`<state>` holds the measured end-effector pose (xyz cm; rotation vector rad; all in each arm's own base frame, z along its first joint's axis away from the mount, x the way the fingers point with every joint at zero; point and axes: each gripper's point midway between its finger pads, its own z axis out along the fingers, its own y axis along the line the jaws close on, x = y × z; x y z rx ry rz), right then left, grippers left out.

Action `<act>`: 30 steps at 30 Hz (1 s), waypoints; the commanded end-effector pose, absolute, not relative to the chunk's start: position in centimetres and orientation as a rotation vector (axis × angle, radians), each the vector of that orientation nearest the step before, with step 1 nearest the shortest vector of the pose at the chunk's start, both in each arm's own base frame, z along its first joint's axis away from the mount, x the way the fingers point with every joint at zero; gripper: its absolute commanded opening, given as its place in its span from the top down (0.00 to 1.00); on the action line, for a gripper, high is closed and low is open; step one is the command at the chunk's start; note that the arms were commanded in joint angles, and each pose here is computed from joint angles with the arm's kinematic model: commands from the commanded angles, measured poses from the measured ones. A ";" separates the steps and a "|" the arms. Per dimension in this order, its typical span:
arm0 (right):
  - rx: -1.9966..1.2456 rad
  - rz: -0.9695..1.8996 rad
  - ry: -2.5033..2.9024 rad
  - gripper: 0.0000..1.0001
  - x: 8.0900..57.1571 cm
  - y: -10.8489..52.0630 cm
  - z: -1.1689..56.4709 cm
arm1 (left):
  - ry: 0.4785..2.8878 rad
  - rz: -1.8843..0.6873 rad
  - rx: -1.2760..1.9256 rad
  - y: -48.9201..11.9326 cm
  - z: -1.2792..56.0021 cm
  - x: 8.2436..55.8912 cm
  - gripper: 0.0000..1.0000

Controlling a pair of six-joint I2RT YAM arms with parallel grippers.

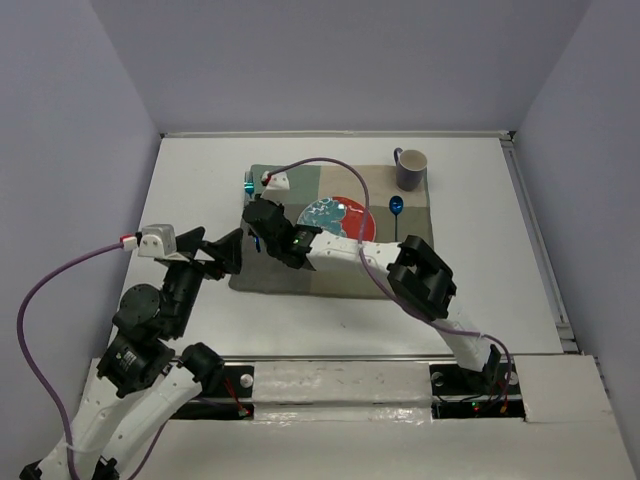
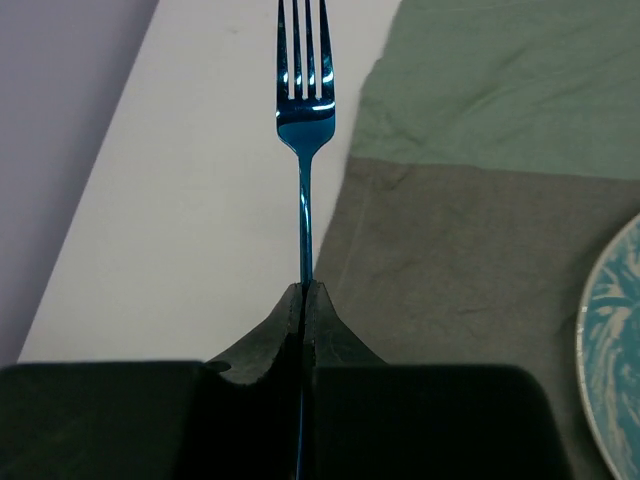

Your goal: Set the dinner table for one person

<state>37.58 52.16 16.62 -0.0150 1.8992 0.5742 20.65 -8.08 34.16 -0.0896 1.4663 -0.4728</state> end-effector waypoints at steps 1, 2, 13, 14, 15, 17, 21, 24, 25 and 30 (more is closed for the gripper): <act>0.212 0.429 1.859 1.00 40.2 48.4 16.0 | 1.358 -0.546 -0.109 -7.9 35.6 19.7 0.01; 0.226 0.418 1.861 1.00 40.8 47.9 15.6 | 1.351 -0.551 -0.110 -7.9 35.4 19.7 0.01; 0.185 0.263 1.942 1.00 42.7 46.9 10.6 | 1.324 -0.581 -0.097 -7.9 35.0 18.7 0.01; 0.184 0.261 1.947 1.00 42.7 47.0 10.3 | 1.321 -0.580 -0.098 -7.9 35.1 18.7 0.01; 0.195 0.254 1.943 1.00 43.3 46.6 10.4 | 1.317 -0.580 -0.100 -7.8 35.2 18.6 0.01; 0.192 0.236 1.954 1.00 43.3 46.6 9.7 | 1.318 -0.583 -0.099 -7.8 35.1 18.6 0.01; 0.197 0.258 1.977 1.00 43.2 47.1 8.8 | 1.319 -0.591 -0.094 -8.0 35.1 18.6 0.01; 0.206 0.275 2.005 1.00 42.8 47.3 7.9 | 1.321 -0.589 -0.094 -8.0 35.0 18.6 0.01; 0.205 0.278 2.010 1.00 42.7 47.3 7.7 | 1.321 -0.590 -0.093 -8.1 35.0 18.6 0.01; 0.217 0.304 2.017 1.00 42.6 47.6 8.0 | 1.327 -0.588 -0.090 -8.2 34.9 18.7 0.01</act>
